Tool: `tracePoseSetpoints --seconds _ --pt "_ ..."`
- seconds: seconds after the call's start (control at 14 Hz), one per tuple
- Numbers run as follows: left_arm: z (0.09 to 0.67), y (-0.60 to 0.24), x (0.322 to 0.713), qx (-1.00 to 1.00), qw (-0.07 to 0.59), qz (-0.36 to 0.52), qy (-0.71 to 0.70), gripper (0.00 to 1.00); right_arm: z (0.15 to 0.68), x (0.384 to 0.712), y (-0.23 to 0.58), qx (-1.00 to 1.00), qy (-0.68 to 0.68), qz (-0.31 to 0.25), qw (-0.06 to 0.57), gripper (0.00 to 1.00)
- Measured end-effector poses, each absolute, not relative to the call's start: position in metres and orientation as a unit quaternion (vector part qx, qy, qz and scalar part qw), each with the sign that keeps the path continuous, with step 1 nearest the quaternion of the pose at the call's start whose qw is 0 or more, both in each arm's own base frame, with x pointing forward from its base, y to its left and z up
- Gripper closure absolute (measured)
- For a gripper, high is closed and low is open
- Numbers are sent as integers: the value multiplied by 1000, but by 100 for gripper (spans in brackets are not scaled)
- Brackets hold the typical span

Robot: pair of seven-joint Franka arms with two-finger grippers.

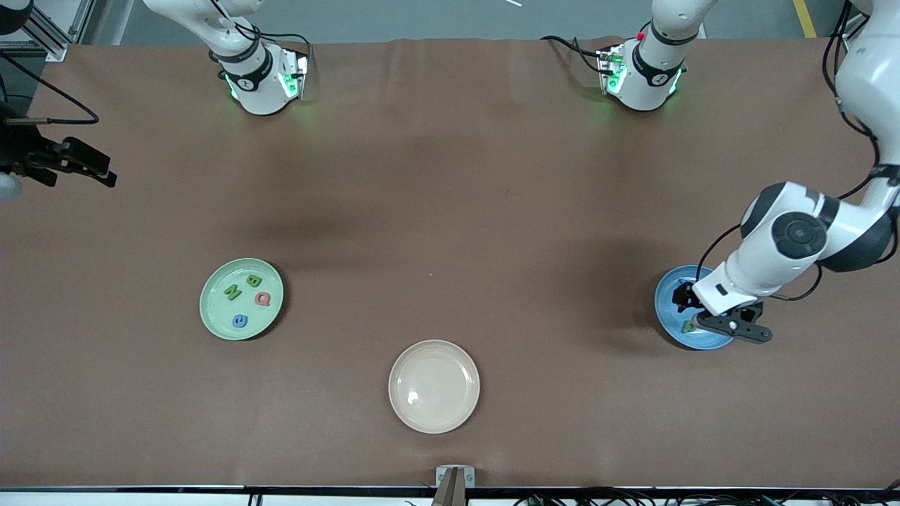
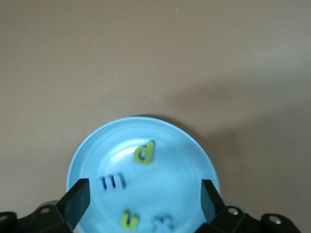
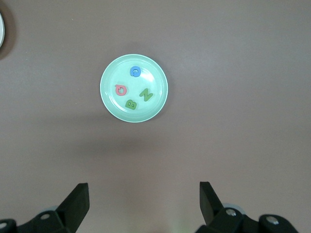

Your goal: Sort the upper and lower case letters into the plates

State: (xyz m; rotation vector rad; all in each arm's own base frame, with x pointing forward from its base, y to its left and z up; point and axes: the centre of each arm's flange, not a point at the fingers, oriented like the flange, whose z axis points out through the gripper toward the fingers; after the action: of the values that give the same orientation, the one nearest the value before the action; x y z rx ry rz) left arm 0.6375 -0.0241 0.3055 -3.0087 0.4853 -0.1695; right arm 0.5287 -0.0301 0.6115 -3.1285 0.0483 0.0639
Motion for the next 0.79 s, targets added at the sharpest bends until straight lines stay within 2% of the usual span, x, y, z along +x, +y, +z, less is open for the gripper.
tracePoseSetpoints --seconds 0.43,0.79 --pt "431 -30 637 -994 -1 -41 102 0 621 530 -32 -1000 17 8 6 0" --pt "509 -53 620 -992 -10 -56 109 0 625 530 -31 -1000 17 5 6 0"
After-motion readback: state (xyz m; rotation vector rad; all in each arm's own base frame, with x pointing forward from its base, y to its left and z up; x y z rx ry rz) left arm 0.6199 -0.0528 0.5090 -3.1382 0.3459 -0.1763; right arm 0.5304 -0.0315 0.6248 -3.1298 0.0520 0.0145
